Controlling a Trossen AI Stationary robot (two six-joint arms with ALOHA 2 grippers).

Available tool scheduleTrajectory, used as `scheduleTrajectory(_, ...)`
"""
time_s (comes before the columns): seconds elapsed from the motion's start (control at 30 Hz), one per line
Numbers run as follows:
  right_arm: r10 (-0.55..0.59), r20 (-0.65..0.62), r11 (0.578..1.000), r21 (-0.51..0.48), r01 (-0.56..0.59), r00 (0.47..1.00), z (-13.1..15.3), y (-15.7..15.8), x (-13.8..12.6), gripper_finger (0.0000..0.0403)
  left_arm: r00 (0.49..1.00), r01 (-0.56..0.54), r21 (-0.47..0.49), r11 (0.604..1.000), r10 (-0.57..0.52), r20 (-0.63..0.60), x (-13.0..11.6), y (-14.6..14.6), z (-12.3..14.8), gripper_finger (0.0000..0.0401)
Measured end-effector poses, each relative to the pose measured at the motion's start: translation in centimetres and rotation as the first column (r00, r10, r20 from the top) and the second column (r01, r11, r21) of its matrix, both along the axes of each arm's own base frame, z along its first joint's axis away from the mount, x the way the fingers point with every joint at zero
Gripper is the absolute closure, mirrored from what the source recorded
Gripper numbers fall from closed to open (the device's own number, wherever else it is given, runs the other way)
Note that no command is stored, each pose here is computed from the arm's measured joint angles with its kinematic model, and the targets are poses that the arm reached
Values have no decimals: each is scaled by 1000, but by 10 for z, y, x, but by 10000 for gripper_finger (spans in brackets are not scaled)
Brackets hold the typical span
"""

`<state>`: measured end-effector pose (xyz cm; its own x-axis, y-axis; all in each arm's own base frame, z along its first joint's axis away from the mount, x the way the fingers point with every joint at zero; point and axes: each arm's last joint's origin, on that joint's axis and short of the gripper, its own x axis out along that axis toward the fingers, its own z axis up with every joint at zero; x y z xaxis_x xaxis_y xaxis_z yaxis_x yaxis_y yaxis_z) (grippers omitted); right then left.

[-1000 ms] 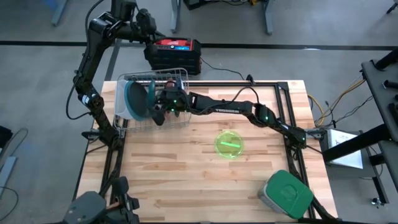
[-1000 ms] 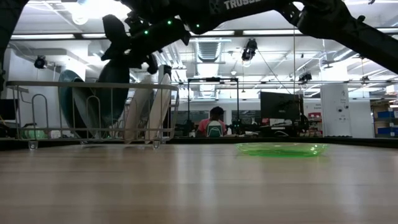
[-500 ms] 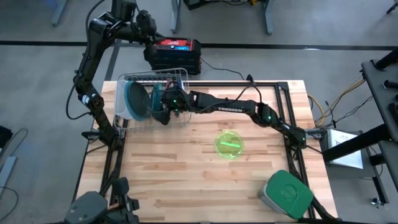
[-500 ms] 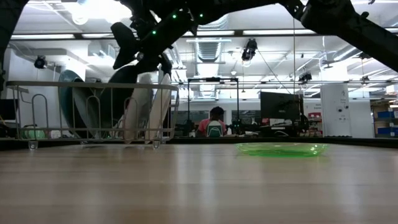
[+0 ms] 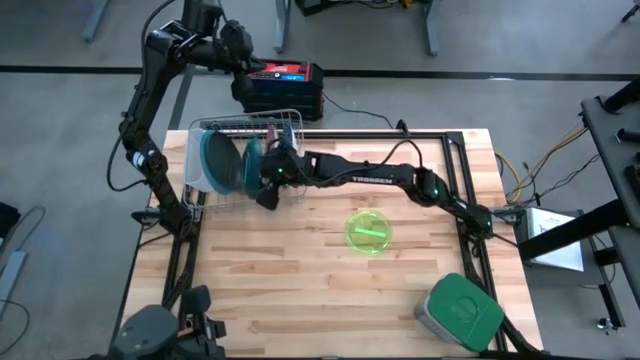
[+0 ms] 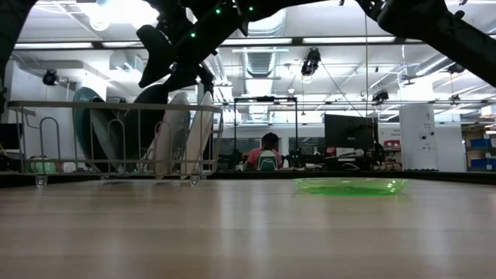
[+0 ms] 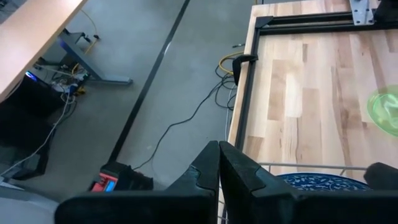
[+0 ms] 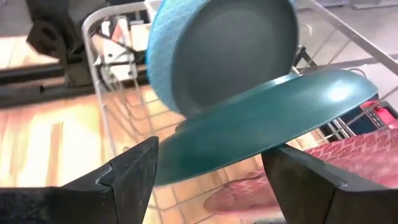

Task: Sort dishes
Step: Put the green plate into the dish rack

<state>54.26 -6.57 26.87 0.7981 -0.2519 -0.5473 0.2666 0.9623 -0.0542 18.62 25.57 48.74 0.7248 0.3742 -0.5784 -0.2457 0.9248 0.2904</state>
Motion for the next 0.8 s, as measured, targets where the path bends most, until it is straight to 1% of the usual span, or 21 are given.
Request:
scheduleTrajectory(0.13, 42, -23, 999, -27, -42, 999, -1, 12, 0, 132, 1000, 0, -8, 1000, 0, -5, 1, 2, -2, 401)
scheduleTrajectory(0.23, 56, -42, 998, -28, -57, 998, -1, 18, 0, 128, 1000, 0, -15, 1000, 0, -9, 2, 4, -4, 401)
scheduleTrajectory(0.6, 67, -122, 998, -4, -68, 990, -5, 28, -6, 113, 1000, -3, -34, 999, 2, -19, 5, 7, -9, 401)
scheduleTrajectory(0.8, 68, -154, 998, 9, -67, 986, 5, 33, -14, 105, 1000, -6, -39, 999, 6, -17, 5, 7, -9, 401)
